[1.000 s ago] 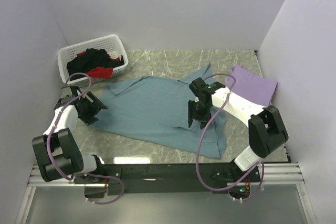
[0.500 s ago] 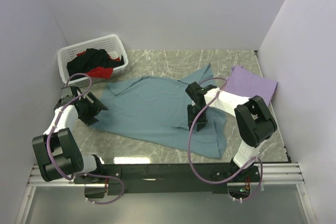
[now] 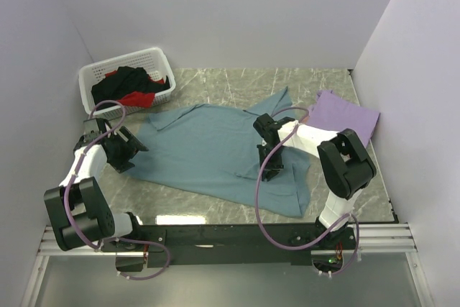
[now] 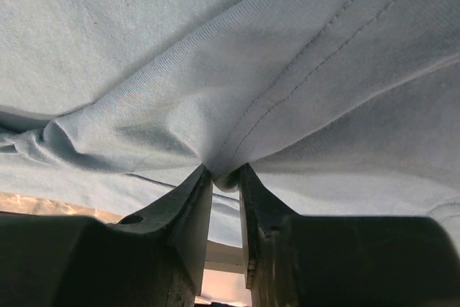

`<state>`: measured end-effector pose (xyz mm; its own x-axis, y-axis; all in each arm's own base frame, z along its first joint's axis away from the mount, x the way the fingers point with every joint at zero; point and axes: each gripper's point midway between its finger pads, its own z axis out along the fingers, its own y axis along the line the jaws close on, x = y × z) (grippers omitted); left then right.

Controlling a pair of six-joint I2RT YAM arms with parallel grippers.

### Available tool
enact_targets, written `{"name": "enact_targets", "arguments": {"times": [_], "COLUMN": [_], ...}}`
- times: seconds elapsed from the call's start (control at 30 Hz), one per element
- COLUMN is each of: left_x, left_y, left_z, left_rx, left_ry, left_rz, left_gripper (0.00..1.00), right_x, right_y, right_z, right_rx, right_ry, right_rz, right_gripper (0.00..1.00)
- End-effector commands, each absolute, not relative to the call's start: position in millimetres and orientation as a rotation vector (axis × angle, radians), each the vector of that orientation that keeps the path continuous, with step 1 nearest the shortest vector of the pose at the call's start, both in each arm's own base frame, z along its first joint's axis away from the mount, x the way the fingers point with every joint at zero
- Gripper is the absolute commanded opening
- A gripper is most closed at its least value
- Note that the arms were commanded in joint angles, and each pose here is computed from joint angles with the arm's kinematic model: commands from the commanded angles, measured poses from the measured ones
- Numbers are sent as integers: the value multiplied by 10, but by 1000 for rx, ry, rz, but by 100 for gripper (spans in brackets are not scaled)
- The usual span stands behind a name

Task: Fold and stack the t-shirts
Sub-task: Fold the tshirt

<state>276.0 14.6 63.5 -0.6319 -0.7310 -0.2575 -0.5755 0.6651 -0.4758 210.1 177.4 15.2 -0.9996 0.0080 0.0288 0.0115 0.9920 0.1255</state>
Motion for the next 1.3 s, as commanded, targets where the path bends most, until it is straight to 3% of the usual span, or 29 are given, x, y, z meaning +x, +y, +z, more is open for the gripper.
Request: {"name": "enact_targets", "arguments": {"times": [0.0,0.3,0.57,0.8,1.03,1.27], "left_x": [2793,2794,2788,2777,2766,2766], "left_y": [154,174,180,184,190,200], "left_z": [742,750,773,767,738,721], "left_rx": [-977,-983,-985,-989,-1000,-1006], "left_ry": [2419,2413,2402,2403,2411,2412], "left_rz": [-495,-480,-473,-467,-460,-453], "left_gripper": [82,82,83,83,83,83], "right_x": [2157,2354,2682,2967,3108,3151], "right_y": [1730,1738,1889,2021,2112,2183], "right_z": [301,458,483,491,542,587], "right_rx": [23,92,159,191,229,255], "right_ry": [-3135,-3162,-3191,-3204,-3206,-3202], "right_rz": [-146,-85,-79,-73,-89,-126], "right_gripper": [27,28,14,11,11,22]}}
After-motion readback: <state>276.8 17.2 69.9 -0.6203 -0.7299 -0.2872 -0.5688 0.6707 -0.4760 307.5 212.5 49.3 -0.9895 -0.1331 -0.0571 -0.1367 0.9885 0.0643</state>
